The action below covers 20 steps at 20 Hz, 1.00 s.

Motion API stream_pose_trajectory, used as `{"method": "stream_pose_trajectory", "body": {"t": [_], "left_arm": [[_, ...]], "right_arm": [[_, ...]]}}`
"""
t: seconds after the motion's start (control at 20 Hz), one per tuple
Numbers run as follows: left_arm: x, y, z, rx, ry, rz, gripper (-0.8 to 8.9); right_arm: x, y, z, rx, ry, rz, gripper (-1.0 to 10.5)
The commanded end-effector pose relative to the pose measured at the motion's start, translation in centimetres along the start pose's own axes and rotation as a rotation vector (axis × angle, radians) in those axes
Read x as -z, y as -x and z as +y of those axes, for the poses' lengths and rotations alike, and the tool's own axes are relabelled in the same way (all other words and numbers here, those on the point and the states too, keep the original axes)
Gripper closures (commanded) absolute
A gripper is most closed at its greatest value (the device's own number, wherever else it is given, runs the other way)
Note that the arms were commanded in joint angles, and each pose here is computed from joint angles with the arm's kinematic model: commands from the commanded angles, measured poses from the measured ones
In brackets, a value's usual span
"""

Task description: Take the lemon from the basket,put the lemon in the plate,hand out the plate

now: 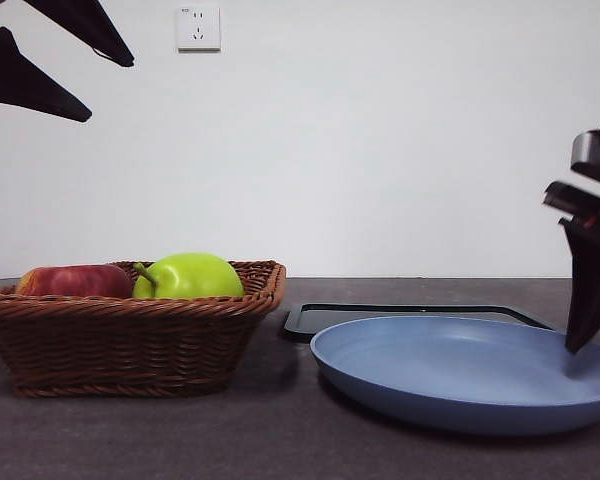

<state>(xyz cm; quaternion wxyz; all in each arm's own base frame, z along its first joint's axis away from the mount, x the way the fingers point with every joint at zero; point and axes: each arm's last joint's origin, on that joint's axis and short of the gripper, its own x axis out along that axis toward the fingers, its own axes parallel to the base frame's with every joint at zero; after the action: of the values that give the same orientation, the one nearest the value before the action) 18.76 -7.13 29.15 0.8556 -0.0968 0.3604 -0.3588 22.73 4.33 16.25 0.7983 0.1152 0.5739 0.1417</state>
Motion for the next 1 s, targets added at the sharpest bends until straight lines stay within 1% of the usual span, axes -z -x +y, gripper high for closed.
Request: {"method": "stream_pose_trajectory", "body": {"t": [0.05,0.15,0.2,0.35,0.5,0.6,0.75,0.85,1.0], "left_arm": [[-0.5,0.1,-0.3,0.008,-0.007,-0.012,4.85],[-0.5,0.1,-0.3,0.008,-0.007,-0.012,4.85],[-0.5,0.1,-0.3,0.008,-0.007,-0.012,4.85],[-0.5,0.1,-0.3,0.008,-0.006,-0.011,4.85],[-0.5,0.1,-0.3,0.013,0.01,-0.011,4.84],[-0.6,0.0,-0.3,0.018,0.068,-0.014,4.29],[-1.1,-0.4,-0.1,0.009,0.085,-0.018,4.23],[-2.0,-1.1,0.2,-0.024,0.091,-0.001,4.23],[-3.9,-3.0,0.6,-0.146,0.067,0.051,4.23]], "right_arm": [[-0.4,-0.7,0.1,-0.003,-0.016,0.014,7.7],[-0.4,-0.9,0.1,-0.001,-0.019,0.023,8.5],[-0.4,-0.9,0.1,-0.001,-0.02,0.022,8.8],[-0.4,-0.9,0.0,-0.001,-0.056,0.021,9.4],[-0.3,-0.5,0.1,-0.003,-0.054,0.012,9.4],[-0.1,0.3,0.3,-0.002,-0.054,0.012,9.4],[0.6,2.0,0.8,-0.006,-0.044,-0.004,9.4],[1.0,3.2,1.1,-0.009,-0.03,-0.023,9.4],[1.7,4.9,1.5,-0.018,-0.012,-0.067,9.4]]}}
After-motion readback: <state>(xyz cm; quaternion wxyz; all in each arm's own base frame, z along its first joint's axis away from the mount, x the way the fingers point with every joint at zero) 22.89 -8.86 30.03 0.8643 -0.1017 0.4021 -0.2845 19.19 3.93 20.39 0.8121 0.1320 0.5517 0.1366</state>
